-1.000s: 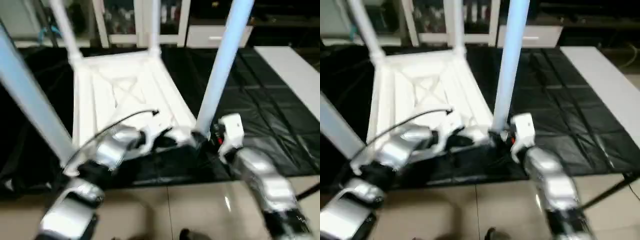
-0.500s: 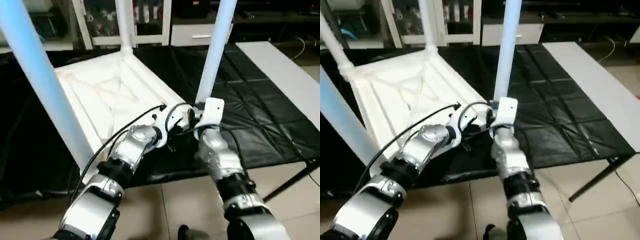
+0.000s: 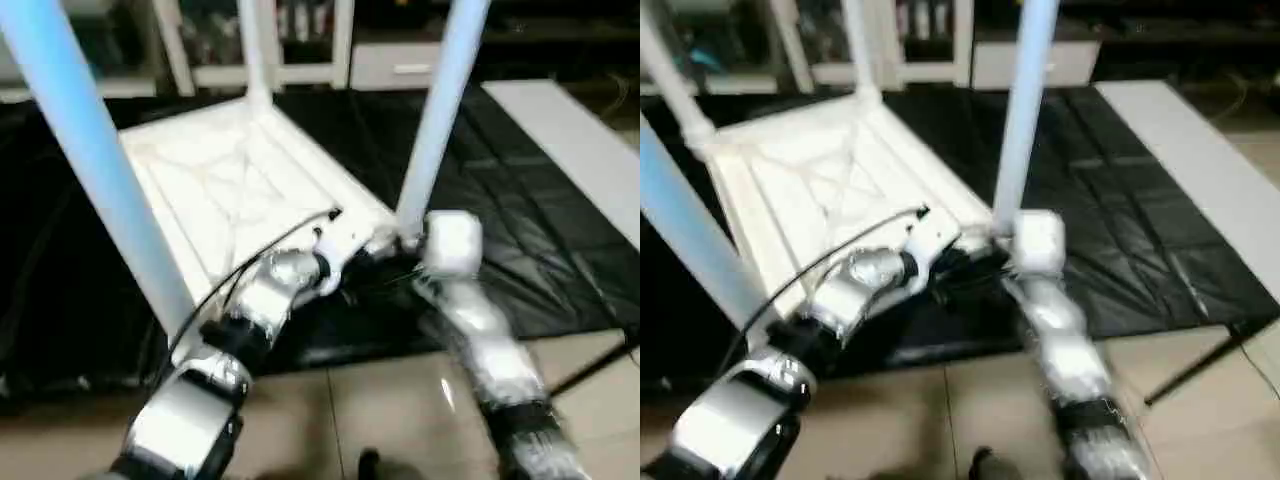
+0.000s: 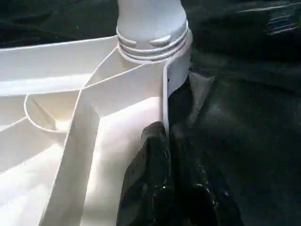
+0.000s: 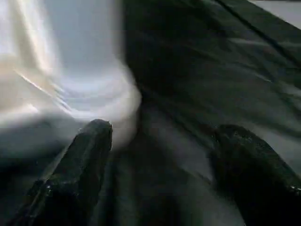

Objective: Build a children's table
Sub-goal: Rotate leg to tighten

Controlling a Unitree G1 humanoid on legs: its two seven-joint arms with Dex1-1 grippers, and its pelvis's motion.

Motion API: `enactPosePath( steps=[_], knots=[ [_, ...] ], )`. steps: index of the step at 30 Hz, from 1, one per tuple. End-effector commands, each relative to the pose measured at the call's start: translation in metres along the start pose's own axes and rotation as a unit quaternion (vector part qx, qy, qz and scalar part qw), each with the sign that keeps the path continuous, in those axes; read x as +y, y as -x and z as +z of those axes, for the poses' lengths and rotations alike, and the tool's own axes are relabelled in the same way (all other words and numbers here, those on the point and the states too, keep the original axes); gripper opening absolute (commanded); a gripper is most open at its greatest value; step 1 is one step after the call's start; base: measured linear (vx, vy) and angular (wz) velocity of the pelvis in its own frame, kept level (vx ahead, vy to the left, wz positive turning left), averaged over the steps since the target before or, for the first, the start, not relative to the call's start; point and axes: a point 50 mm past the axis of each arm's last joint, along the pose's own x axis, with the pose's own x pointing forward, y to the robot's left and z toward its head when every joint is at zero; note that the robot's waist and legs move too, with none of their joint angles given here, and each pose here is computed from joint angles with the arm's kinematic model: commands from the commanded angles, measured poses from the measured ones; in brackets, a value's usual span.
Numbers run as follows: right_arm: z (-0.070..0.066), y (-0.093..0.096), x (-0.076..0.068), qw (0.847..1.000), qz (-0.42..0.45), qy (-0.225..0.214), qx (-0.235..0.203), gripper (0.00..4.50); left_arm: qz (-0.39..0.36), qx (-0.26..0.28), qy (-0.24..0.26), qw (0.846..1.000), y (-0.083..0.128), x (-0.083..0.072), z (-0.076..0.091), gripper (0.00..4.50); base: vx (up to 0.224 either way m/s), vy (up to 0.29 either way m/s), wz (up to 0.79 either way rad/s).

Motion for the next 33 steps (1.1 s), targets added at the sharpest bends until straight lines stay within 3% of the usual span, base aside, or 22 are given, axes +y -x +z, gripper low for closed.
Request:
enactPosePath(
  steps=[1, 3, 4, 5, 8, 14, 18, 22, 24, 26, 30, 33],
  knots=[
    [0.008, 0.011, -0.004, 1.0, 0.005, 0.0, -0.012, 3.67, -0.015, -0.024, -0.006, 1.0, 0.0, -0.004, -0.003, 0.0, 0.0, 0.0, 0.0],
    [0.006, 0.02, -0.009, 1.0, 0.007, 0.007, -0.01, 3.67, -0.016, -0.035, -0.009, 0.999, 0.0, -0.005, 0.0, 0.0, 0.0, 0.0, 0.0],
    [0.003, 0.037, -0.01, 0.999, 0.045, 0.01, 0.005, 3.67, -0.048, -0.074, 0.02, 0.996, 0.003, -0.006, 0.01, 0.0, 0.0, 0.0, 0.0],
    [0.003, 0.04, -0.009, 0.999, 0.05, 0.011, 0.007, 3.67, -0.054, -0.079, 0.023, 0.995, 0.003, -0.007, 0.011, 0.0, 0.0, 0.0, 0.0],
    [0.004, 0.05, -0.007, 0.995, 0.095, 0.017, 0.019, 3.71, -0.079, -0.082, 0.032, 0.993, 0.007, -0.008, 0.012, 0.54, 0.0, 0.0, 0.0],
    [0.01, 0.062, -0.006, 0.985, 0.171, 0.022, 0.025, 3.71, -0.151, -0.083, 0.035, 0.984, 0.02, -0.017, 0.013, 0.9, 0.0, 0.0, 0.0],
    [0.012, 0.065, -0.014, 0.982, 0.179, 0.044, 0.037, 3.71, -0.212, -0.063, 0.012, 0.975, 0.035, -0.025, 0.011, 1.22, 0.073, 0.005, 0.09],
    [0.014, 0.064, -0.011, 0.979, 0.193, 0.043, 0.04, 3.71, -0.206, -0.036, 0.006, 0.978, 0.04, -0.022, 0.007, 1.37, 0.075, -0.007, 0.08],
    [0.014, 0.064, -0.01, 0.978, 0.198, 0.044, 0.042, 3.71, -0.211, -0.028, 0.008, 0.977, 0.042, -0.023, 0.007, 1.73, 0.03, -0.005, 0.01],
    [0.013, 0.064, -0.009, 0.977, 0.203, 0.046, 0.044, 3.71, -0.219, -0.009, -0.003, 0.976, 0.044, -0.024, 0.004, 1.75, 0.0, 0.0, 0.0],
    [0.011, 0.064, -0.006, 0.976, 0.208, 0.048, 0.049, 3.71, -0.219, 0.04, -0.043, 0.974, 0.046, -0.026, -0.006, 2.19, 0.0, 0.0, 0.0],
    [0.01, 0.064, -0.005, 0.976, 0.206, 0.05, 0.052, 3.71, -0.196, 0.049, -0.055, 0.978, 0.042, -0.025, -0.007, 2.21, 0.0, 0.0, 0.0]
  ],
)
